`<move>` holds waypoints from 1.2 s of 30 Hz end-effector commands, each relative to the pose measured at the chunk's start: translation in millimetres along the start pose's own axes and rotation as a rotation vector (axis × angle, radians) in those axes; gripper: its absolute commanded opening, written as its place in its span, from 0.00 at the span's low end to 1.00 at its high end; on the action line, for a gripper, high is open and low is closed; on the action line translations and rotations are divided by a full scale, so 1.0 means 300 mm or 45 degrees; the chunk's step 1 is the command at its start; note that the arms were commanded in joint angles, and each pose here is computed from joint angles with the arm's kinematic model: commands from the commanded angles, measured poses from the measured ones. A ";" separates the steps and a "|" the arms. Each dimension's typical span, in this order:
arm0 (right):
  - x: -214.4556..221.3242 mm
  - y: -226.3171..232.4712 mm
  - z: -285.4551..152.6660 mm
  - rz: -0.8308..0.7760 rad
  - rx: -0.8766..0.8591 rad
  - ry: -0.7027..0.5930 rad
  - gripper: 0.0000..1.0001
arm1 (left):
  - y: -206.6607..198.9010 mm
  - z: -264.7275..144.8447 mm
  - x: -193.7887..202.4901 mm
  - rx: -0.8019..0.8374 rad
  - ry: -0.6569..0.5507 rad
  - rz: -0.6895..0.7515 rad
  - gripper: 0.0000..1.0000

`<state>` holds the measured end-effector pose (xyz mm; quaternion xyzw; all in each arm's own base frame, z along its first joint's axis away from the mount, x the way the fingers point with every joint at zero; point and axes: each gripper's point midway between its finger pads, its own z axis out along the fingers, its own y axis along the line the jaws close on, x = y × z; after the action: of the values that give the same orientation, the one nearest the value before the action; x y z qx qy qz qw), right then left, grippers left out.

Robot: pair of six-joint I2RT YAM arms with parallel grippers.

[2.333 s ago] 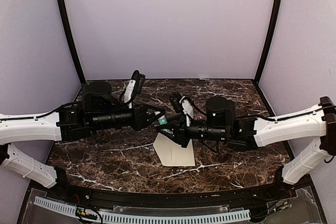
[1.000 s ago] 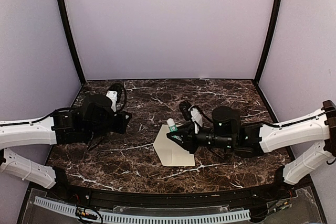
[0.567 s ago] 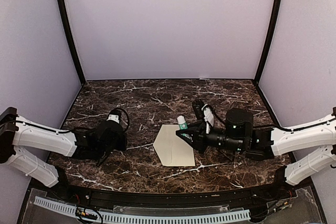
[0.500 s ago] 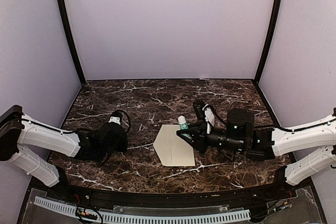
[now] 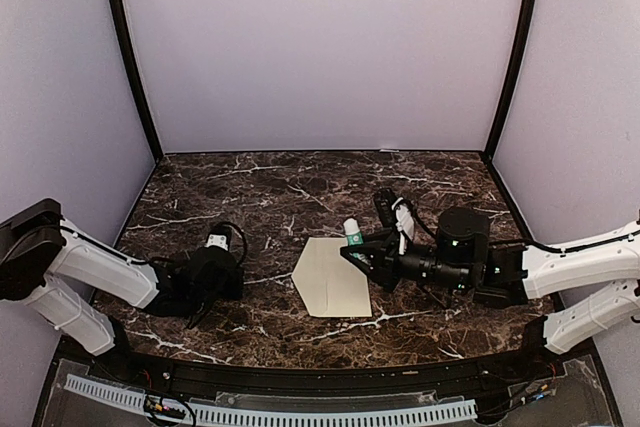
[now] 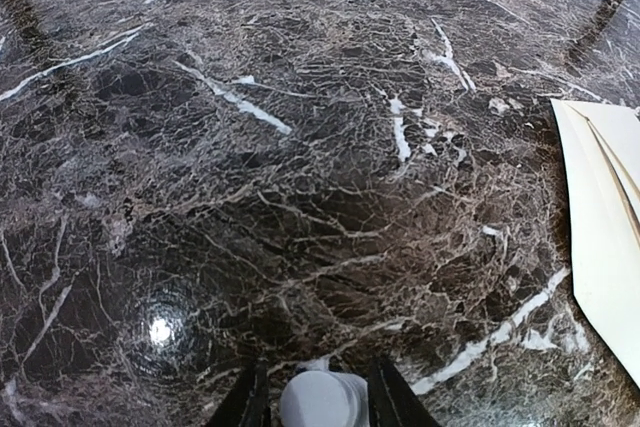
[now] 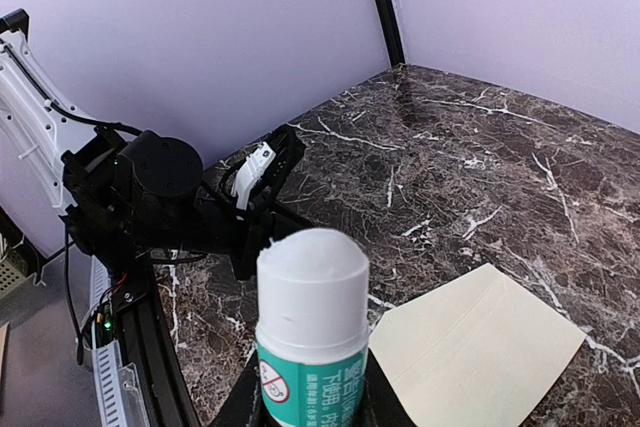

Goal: Place the letter into the envelope and seal it

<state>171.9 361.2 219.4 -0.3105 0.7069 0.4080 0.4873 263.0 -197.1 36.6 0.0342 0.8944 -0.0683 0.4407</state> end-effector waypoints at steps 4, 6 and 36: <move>-0.044 0.000 -0.015 0.005 -0.002 -0.072 0.00 | 0.000 0.013 0.036 0.023 0.025 -0.023 0.37; -0.044 0.000 -0.017 0.005 -0.004 -0.072 0.00 | -0.012 0.006 0.024 0.047 0.019 -0.027 0.39; -0.248 0.308 -0.069 -0.088 -0.589 -0.159 0.00 | -0.591 -0.838 -0.468 1.793 -0.440 0.283 0.73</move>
<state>119.1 383.8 292.0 -0.3988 0.5930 0.5293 0.4573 163.5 -327.4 256.5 0.3230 0.6545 -0.5191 0.4448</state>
